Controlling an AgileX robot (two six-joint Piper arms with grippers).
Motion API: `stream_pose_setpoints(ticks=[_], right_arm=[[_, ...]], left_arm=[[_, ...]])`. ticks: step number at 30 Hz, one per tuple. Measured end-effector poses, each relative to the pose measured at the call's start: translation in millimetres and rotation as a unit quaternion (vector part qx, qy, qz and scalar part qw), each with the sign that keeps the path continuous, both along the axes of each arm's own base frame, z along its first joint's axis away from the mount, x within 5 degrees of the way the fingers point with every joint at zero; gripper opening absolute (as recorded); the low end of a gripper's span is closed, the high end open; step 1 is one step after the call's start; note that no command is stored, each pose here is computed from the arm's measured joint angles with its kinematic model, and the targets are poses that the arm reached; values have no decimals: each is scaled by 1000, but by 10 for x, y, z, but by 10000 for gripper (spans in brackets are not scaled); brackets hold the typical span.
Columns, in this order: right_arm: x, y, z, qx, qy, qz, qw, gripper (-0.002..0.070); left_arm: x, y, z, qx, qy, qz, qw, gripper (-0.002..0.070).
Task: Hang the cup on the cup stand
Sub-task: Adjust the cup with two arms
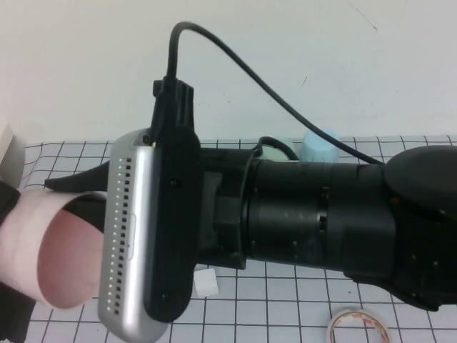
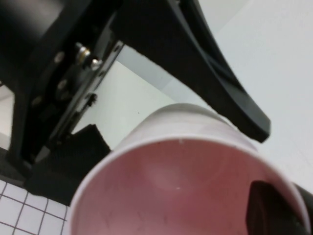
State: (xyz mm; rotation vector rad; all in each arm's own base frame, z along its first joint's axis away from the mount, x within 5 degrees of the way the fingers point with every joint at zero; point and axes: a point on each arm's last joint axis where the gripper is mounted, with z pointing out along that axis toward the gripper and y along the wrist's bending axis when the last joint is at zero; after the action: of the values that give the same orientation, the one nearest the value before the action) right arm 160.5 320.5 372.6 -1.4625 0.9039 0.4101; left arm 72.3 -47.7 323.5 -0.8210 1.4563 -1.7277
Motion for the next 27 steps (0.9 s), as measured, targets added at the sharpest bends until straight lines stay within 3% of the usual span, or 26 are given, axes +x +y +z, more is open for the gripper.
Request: stream_pose_setpoints(ticks=[4,8,21,25,27], right_arm=[[-7,4,-1,1,2,4,1000,16],[-3,7,-7,1,5,3,1000,16],[5,15,-23,0,11,0,1000,23],[11,17,-29,2,20,-3,1000,69],[11,17,-29,3,25,-4,1000,130]], left_arm=[[0,0,-1,15,-9,3,1000,677],[0,0,0,23,-15,4,1000,627],[17,31,7,61,-41,32,997,625],[32,56,3,71,-44,49,995,613],[41,72,-1,77,-44,60,994,600]])
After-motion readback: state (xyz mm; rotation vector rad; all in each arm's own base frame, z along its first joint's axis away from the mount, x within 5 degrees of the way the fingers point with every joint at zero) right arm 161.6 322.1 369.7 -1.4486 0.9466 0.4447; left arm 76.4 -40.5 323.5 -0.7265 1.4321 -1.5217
